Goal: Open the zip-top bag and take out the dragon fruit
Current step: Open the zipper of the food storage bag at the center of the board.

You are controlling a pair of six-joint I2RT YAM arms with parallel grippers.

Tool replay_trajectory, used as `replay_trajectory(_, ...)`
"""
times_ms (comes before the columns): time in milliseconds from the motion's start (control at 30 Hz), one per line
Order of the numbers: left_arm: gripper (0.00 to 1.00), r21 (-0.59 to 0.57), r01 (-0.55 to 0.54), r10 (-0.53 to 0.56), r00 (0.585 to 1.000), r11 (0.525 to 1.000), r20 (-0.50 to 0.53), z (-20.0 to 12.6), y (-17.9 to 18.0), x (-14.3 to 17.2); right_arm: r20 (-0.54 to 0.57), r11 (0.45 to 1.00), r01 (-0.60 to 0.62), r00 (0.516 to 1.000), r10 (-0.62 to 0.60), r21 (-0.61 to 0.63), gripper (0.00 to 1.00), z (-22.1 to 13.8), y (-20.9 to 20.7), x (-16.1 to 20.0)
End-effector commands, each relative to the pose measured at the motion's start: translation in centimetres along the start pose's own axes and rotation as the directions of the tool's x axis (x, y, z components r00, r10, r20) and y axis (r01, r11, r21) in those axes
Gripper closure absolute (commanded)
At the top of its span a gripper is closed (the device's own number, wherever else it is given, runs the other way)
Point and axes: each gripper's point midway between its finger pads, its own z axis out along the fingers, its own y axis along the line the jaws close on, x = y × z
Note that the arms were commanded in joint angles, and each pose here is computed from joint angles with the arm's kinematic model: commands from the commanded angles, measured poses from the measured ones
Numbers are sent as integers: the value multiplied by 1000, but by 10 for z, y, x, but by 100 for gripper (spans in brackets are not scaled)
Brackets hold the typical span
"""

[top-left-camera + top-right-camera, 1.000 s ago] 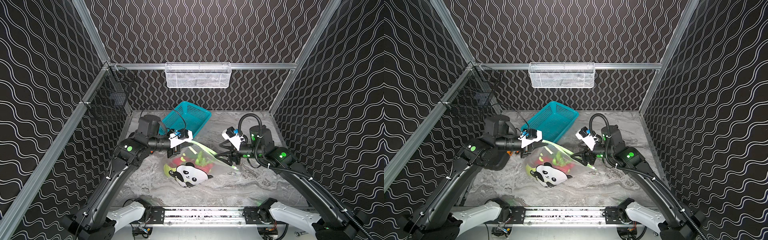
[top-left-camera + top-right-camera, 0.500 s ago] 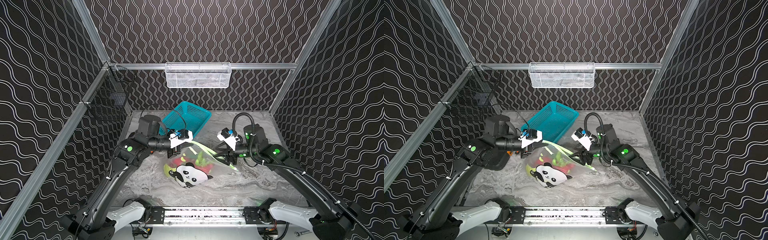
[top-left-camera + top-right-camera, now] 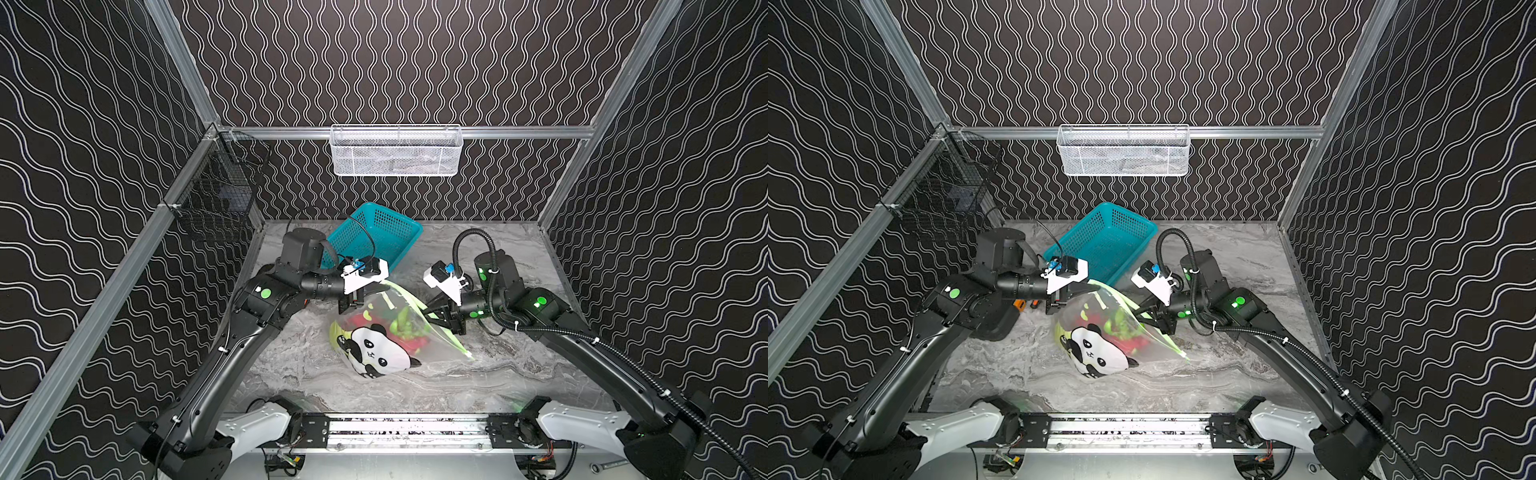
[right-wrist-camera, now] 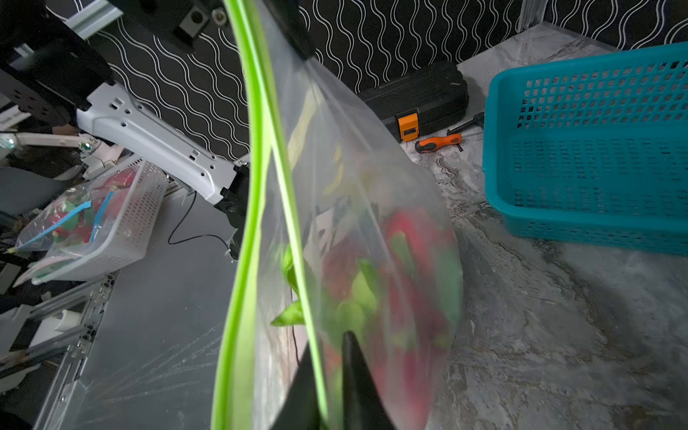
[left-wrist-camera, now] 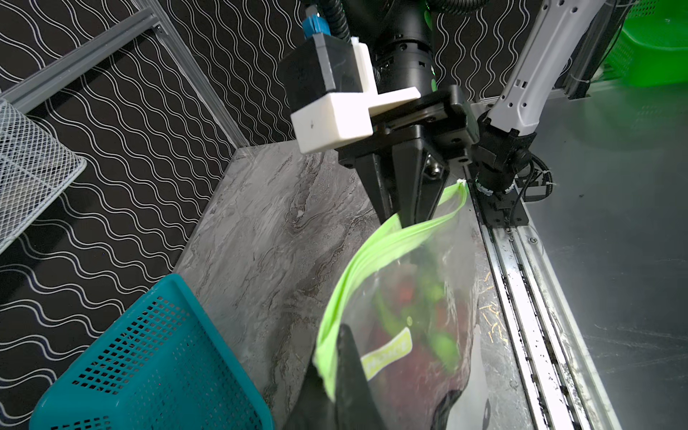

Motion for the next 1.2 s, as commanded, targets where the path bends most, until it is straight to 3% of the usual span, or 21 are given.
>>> replay_trajectory(0, 100, -10, -36, 37, 996, 999, 82, -1, 8, -22, 78, 1000, -17, 997, 19, -24, 100, -8, 10, -19)
replay_trajectory(200, 99, -33, 30, -26, 991, 999, 128, 10, 27, -28, 292, 998, -48, 956, 39, 27, 100, -46, 28, -53)
replay_trajectory(267, 82, -50, 80, -72, 987, 996, 144, 14, 36, -30, 354, 995, -90, 933, 72, 36, 100, -53, 27, -63)
replay_trajectory(400, 73, -130, 194, -174, 973, 972, 149, 12, 56, -32, 355, 978, -207, 912, 205, -31, 100, -41, 19, -71)
replay_trajectory(467, 60, -229, 293, -272, 955, 928, 122, 4, 70, -24, 362, 961, -269, 892, 271, -56, 100, -34, 11, -77)
replay_trajectory(533, 40, -381, 418, -409, 906, 825, 108, -13, 87, -9, 400, 953, -294, 868, 296, -67, 100, -33, 6, -87)
replay_trajectory(633, 28, -516, 488, -527, 846, 704, 82, -42, 90, 5, 446, 953, -298, 846, 293, -60, 100, -35, 1, -104)
replay_trajectory(767, 18, -610, 594, -704, 706, 524, 82, -78, 80, 9, 466, 957, -284, 839, 279, -62, 100, -32, 0, -124)
replay_trajectory(800, 18, -618, 625, -756, 651, 478, 73, -83, 75, 10, 471, 959, -275, 838, 275, -71, 100, -30, 2, -129)
replay_trajectory(867, 18, -617, 692, -857, 512, 374, 55, -87, 62, 14, 475, 962, -260, 839, 267, -81, 100, -26, 4, -137)
replay_trajectory(933, 24, -634, 734, -943, 332, 245, 20, -88, 42, 27, 478, 966, -246, 841, 255, -84, 100, -22, 7, -144)
replay_trajectory(1000, 26, -659, 736, -977, 213, 153, 11, -96, 22, 37, 479, 968, -235, 842, 248, -88, 100, -18, 10, -148)
replay_trajectory(1100, 26, -696, 713, -988, 150, 81, 39, -120, -2, 42, 481, 971, -222, 844, 237, -90, 100, -13, 13, -150)
replay_trajectory(1167, 21, -658, 751, -992, 116, 49, 59, -124, -14, 34, 480, 972, -224, 847, 228, -67, 100, -9, 11, -149)
